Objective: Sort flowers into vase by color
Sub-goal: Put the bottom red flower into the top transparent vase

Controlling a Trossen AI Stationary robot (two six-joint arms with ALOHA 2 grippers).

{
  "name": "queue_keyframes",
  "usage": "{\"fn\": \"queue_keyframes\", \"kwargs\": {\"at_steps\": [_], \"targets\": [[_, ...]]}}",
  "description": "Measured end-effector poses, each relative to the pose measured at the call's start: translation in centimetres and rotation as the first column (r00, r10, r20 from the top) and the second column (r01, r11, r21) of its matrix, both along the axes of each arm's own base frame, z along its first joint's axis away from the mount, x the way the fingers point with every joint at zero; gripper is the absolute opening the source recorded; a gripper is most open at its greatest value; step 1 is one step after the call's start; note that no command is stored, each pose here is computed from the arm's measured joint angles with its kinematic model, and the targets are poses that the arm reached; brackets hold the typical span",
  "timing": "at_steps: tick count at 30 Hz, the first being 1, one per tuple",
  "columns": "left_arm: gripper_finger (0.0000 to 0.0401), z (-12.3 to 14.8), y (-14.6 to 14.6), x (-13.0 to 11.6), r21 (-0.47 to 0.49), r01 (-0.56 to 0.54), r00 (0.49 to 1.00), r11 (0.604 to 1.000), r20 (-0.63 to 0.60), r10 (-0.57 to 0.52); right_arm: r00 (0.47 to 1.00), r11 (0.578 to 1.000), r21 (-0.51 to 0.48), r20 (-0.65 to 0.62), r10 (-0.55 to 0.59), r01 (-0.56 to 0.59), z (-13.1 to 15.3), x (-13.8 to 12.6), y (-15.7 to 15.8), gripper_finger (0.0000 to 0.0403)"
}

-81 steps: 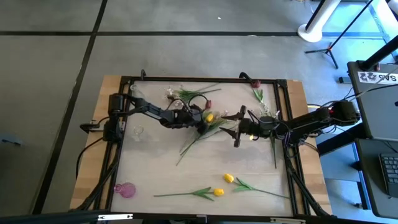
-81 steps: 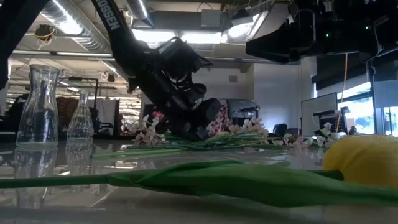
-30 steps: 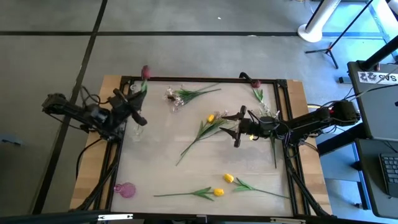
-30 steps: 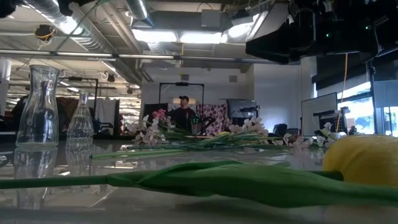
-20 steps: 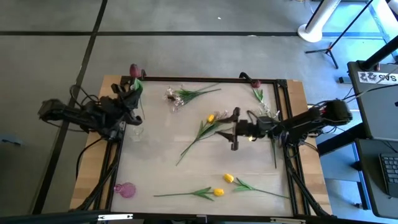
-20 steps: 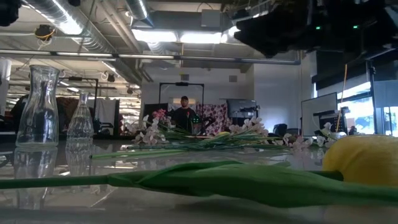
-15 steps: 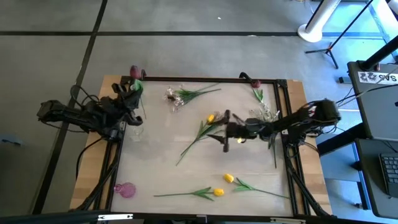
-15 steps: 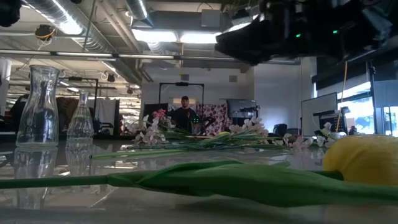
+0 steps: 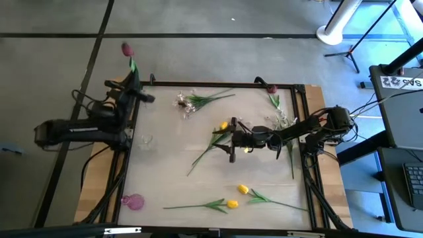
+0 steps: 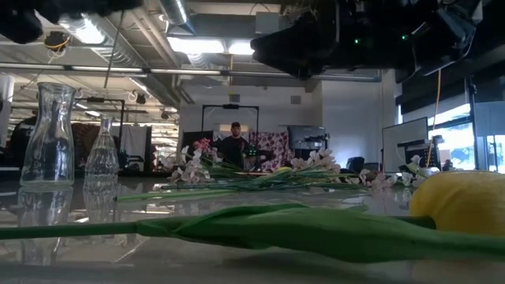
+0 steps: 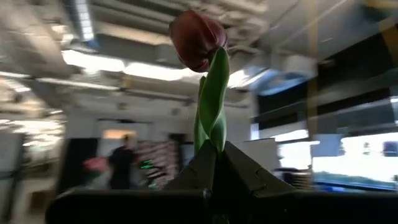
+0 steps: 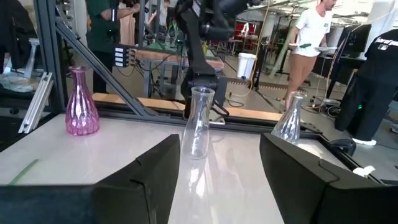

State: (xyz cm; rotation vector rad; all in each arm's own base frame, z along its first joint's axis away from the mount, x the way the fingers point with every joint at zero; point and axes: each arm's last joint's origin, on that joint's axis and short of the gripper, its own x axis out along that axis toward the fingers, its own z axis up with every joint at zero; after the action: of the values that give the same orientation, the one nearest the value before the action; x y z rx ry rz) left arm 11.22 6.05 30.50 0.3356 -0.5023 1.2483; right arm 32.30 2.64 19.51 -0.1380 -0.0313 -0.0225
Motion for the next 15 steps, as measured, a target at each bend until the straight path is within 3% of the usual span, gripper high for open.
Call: {"fn": "queue_keyframes", "kwargs": {"at_steps": [8, 15], "targets": [[0.0011, -1.1, 4.0, 0.0, -0.021, -0.222, 0.975, 0.975, -0.003, 0.222, 0.999, 1.0, -0.029, -0.044, -0.001, -0.001, -0.4, 0.0, 0.0, 0.0223], [0.0011, -1.5, 5.7, -0.7, -0.003, -0.314, 0.949, 0.949, -0.033, 0.314, 0.996, 0.999, -0.041, -0.084, -0.001, -0.002, -0.8, 0.0, 0.0, 0.0223]]}}
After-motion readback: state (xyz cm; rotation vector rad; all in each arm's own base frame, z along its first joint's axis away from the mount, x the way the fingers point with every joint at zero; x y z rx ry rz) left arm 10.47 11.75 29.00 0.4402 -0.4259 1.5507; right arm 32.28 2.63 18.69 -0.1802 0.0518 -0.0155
